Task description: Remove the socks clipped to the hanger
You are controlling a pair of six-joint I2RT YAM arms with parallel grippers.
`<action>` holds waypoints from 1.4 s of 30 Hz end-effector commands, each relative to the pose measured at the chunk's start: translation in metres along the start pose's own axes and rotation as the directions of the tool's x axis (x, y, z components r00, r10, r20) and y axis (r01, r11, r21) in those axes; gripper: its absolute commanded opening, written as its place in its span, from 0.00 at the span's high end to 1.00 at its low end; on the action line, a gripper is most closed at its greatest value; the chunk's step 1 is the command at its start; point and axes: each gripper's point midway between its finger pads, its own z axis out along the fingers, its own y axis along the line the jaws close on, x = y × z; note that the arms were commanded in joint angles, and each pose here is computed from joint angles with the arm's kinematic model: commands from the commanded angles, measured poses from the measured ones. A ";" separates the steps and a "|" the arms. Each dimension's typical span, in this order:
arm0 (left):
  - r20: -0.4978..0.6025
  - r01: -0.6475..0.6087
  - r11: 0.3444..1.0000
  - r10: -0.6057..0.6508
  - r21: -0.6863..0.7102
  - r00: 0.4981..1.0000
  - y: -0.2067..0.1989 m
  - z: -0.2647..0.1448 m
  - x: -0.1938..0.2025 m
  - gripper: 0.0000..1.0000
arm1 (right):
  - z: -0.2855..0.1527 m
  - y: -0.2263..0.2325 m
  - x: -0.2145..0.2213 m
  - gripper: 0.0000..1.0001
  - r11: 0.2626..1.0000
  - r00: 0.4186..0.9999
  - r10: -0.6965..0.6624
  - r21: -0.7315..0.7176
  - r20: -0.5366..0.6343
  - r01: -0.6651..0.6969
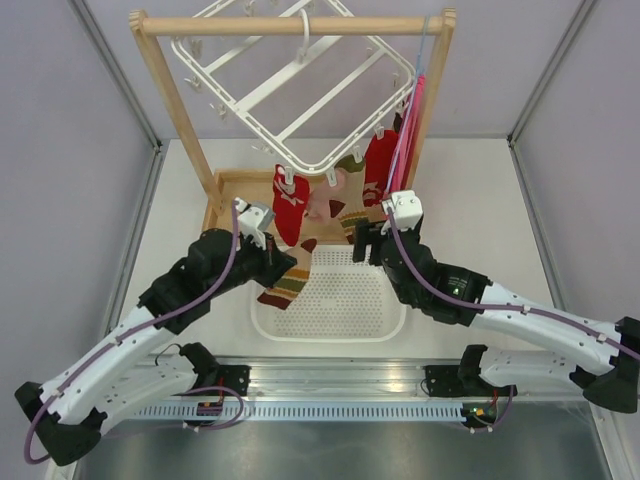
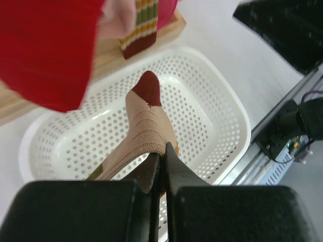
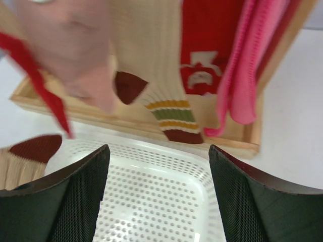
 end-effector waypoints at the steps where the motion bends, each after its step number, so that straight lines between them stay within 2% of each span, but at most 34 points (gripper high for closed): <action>1: -0.101 -0.013 0.992 0.025 0.123 0.995 -0.021 0.006 0.014 0.98 | 0.003 -0.041 0.009 0.17 0.990 1.000 0.002 0.139 -0.011 0.000; 8: -0.169 -0.011 0.996 0.025 0.084 0.985 -0.011 0.020 0.034 0.98 | 0.016 -0.088 0.027 0.16 0.973 0.998 0.050 0.227 -0.047 -0.039; 16: -0.263 0.004 1.000 -0.010 -0.021 0.965 0.013 0.032 0.070 0.98 | 0.019 -0.099 0.031 0.16 0.968 0.996 0.065 0.245 -0.057 -0.049; 17: -0.267 0.003 1.000 -0.010 -0.028 0.964 0.014 0.031 0.071 0.94 | 0.020 -0.100 0.031 0.16 0.968 0.996 0.066 0.247 -0.059 -0.050; 19: -0.268 -0.001 0.999 -0.011 -0.044 0.963 0.017 0.030 0.070 0.79 | 0.020 -0.101 0.032 0.16 0.967 0.996 0.069 0.251 -0.060 -0.052; 20: -0.273 -0.003 0.998 -0.012 -0.055 0.962 0.019 0.029 0.071 0.56 | 0.020 -0.102 0.034 0.16 0.966 0.996 0.067 0.253 -0.063 -0.049; 21: -0.272 -0.003 0.997 -0.019 -0.077 0.962 0.022 0.029 0.071 0.42 | 0.021 -0.102 0.033 0.16 0.966 0.996 0.070 0.251 -0.062 -0.052; 22: -0.274 -0.001 0.996 -0.022 -0.085 0.961 0.023 0.029 0.072 0.01 | 0.021 -0.103 0.034 0.16 0.966 0.996 0.070 0.253 -0.064 -0.052; 26: -0.286 -0.007 0.989 -0.035 -0.146 0.958 0.034 0.025 0.074 0.00 | 0.022 -0.104 0.035 0.15 0.966 0.995 0.072 0.254 -0.068 -0.052; 31: -0.206 0.005 0.974 -0.053 -0.228 0.977 0.046 0.016 0.060 0.00 | 0.022 -0.106 0.036 0.15 0.965 0.995 0.074 0.257 -0.070 -0.053; 38: 0.014 0.084 0.922 -0.085 -0.377 0.996 0.070 -0.011 0.025 0.00 | 0.022 -0.110 0.041 0.15 0.964 0.994 0.075 0.261 -0.078 -0.052; 42: 0.145 0.142 0.916 -0.094 -0.375 0.985 0.071 -0.025 0.005 0.00 | 0.023 -0.113 0.046 0.15 0.962 0.993 0.071 0.269 -0.091 -0.044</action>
